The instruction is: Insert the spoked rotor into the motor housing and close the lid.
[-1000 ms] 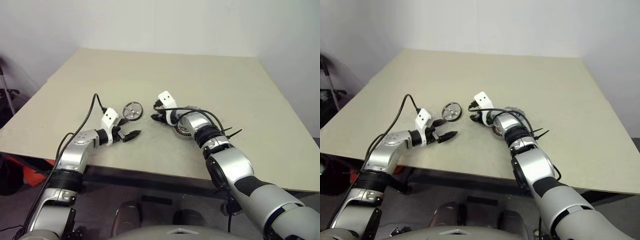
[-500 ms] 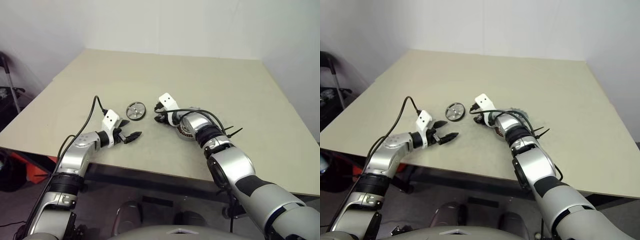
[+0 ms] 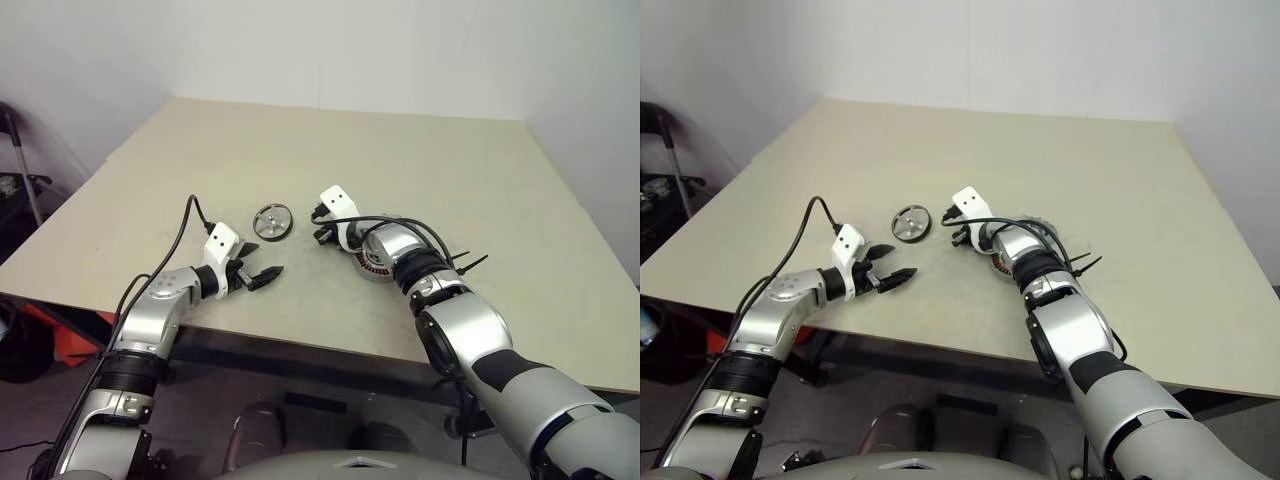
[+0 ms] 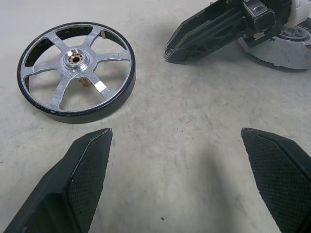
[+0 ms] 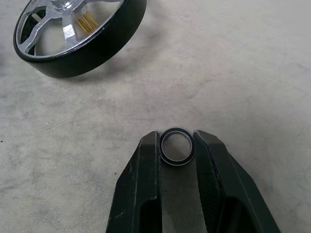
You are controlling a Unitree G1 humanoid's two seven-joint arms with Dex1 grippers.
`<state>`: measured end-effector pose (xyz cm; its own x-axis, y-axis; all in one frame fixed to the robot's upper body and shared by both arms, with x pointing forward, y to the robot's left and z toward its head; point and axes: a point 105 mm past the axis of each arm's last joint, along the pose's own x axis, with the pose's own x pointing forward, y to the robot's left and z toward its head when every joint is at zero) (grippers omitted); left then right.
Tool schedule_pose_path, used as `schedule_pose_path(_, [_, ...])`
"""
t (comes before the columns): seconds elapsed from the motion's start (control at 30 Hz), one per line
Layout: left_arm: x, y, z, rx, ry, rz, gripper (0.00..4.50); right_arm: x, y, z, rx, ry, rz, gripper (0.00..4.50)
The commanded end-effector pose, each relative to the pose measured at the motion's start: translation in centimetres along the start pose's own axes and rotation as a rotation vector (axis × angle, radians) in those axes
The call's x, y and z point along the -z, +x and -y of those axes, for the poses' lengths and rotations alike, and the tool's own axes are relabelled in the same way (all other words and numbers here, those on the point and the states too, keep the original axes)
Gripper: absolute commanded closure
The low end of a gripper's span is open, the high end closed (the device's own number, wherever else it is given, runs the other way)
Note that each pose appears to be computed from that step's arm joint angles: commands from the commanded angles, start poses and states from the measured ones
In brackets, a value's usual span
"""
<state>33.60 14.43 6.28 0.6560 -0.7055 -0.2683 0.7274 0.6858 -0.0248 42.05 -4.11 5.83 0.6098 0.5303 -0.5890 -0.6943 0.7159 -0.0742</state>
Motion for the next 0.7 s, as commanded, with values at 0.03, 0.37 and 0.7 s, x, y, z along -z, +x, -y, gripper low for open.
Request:
schedule_pose_path(0.03, [-1.7, -0.1, -0.1, 0.004, 0.034, 0.046, 0.0, 2.0, -0.5, 0.1, -0.049, 0.039, -0.038, 3.95])
schedule_pose_path(0.37, [-2.2, 1.0, 0.7, 0.071, 0.032, 0.052, 0.0, -2.0, -7.4, 0.9, -0.037, 0.002, 0.237, 3.95])
schedule_pose_path(0.7, [-2.7, 3.0, 1.3, 0.152, 0.047, 0.047, 0.0, 1.0, -12.9, 3.9, 0.134, 0.027, 0.196, 3.95])
